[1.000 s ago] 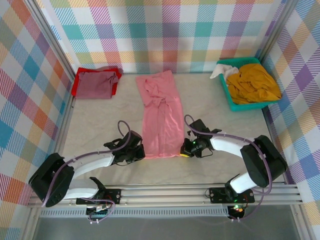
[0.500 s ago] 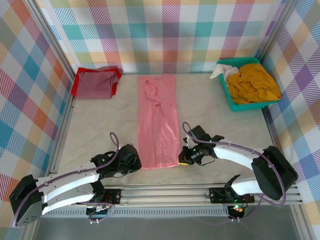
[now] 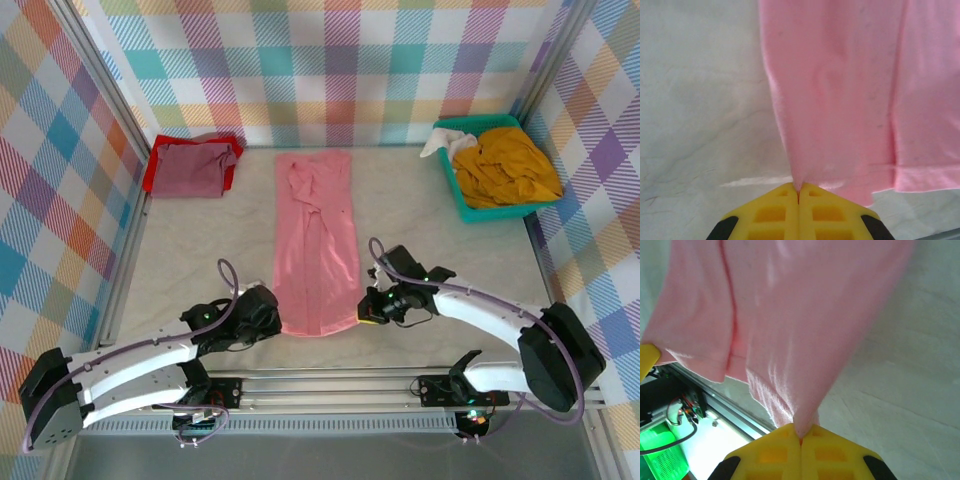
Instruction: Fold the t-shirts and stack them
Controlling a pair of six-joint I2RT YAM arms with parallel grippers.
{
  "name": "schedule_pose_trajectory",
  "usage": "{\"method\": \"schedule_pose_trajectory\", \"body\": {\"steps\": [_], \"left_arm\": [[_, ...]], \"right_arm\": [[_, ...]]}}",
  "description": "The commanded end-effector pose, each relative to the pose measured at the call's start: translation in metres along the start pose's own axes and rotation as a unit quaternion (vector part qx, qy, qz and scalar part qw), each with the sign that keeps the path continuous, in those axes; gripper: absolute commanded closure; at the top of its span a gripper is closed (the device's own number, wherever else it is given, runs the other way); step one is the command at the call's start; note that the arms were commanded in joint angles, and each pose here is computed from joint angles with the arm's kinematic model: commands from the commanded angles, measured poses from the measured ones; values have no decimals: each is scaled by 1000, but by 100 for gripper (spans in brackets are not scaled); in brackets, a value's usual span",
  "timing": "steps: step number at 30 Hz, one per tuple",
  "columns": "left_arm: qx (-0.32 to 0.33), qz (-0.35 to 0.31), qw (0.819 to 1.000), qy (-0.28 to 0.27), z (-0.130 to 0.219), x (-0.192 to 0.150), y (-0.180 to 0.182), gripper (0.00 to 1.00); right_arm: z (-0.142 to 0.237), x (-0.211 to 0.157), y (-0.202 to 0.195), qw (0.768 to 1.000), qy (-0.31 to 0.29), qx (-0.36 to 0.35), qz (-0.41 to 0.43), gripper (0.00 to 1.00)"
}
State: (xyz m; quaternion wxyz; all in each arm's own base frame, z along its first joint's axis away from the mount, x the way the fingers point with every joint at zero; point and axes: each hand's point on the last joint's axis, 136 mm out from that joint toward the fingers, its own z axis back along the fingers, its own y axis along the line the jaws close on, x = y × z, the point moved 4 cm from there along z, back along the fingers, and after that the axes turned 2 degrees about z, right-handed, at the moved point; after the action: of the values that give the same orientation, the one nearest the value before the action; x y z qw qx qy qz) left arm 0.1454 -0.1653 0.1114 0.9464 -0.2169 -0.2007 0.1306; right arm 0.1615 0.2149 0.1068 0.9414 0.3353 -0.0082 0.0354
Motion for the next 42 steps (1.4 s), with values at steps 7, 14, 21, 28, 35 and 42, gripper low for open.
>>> {"method": "schedule_pose_trajectory", "body": {"steps": [7, 14, 21, 28, 35, 42], "left_arm": [[-16, 23, 998, -59, 2, 64, -19, 100], [-8, 3, 996, -94, -15, 129, -39, 100], [17, -14, 994, -104, -38, 185, -42, 100], [21, -29, 994, -103, -65, 219, -48, 100], [35, -31, 994, -97, -85, 233, -44, 100], [52, -28, 993, -99, -109, 255, -40, 100]], "right_arm": [[19, 60, 20, 998, -59, -10, 12, 100], [26, 120, 24, 996, -93, -14, 11, 100], [23, 172, 25, 993, -111, -13, 26, 100], [19, 206, 23, 992, -122, -10, 17, 100], [18, 225, 14, 991, -130, -14, 2, 100], [17, 252, 7, 990, -140, -16, -12, 100]]}}
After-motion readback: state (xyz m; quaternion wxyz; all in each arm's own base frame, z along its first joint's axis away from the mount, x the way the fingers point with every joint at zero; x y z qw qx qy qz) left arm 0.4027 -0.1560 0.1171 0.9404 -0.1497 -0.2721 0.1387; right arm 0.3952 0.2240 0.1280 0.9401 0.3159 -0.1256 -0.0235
